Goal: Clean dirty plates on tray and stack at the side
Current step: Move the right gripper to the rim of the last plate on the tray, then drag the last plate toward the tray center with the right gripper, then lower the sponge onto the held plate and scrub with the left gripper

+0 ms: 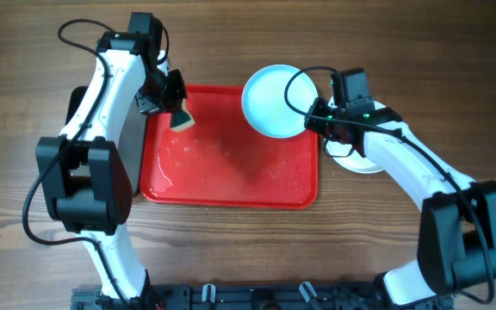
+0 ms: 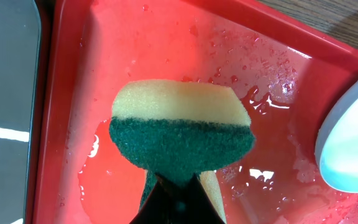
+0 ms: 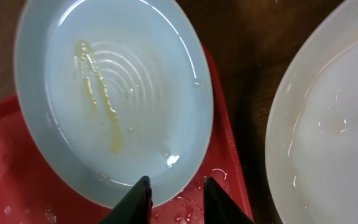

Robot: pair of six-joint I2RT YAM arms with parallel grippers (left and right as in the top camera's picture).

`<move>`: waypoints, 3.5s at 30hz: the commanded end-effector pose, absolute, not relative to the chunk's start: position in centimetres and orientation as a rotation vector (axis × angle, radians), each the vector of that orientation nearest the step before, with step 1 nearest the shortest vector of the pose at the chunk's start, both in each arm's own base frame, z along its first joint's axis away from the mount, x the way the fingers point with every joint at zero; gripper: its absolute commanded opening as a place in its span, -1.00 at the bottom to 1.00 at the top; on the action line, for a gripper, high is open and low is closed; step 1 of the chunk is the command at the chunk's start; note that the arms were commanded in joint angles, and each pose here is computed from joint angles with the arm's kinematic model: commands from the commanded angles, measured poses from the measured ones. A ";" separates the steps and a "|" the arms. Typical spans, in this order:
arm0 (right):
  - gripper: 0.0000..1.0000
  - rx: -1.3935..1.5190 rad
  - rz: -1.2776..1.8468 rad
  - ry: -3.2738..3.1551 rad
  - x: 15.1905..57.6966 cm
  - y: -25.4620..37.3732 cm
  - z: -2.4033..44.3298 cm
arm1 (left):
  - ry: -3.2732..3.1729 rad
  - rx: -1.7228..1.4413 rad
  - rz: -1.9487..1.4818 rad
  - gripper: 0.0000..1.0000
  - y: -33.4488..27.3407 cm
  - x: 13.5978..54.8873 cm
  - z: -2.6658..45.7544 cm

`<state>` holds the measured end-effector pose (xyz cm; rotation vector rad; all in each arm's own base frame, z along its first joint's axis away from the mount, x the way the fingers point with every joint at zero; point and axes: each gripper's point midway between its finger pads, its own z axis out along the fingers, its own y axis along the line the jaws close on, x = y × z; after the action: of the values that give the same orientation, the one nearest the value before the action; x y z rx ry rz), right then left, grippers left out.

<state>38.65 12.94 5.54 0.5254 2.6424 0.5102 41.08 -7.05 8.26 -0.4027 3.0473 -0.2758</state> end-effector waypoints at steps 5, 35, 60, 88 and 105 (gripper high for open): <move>-0.47 0.607 0.524 2.675 39.3 14.0 2.2 | 3.044 -0.420 -0.268 -0.92 -7.2 41.2 8.2; -0.20 -0.163 0.497 2.845 35.0 23.4 4.9 | 3.043 -0.419 -0.269 -0.92 -7.2 41.2 8.2; -0.86 -0.844 0.346 2.751 37.1 23.4 0.7 | 3.019 -0.412 -0.276 -0.92 -7.3 41.8 8.3; -0.92 0.068 0.571 3.040 36.5 27.1 -1.8 | 3.059 -0.409 -0.266 -0.92 -7.5 40.7 7.7; -0.91 0.052 0.586 3.027 36.7 27.3 -1.7 | 3.116 0.164 -0.445 -0.92 -16.1 35.0 -0.5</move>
<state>36.94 27.52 0.20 0.0501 2.9974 0.6318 38.44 -11.23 1.15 -0.1548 3.0400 -0.2486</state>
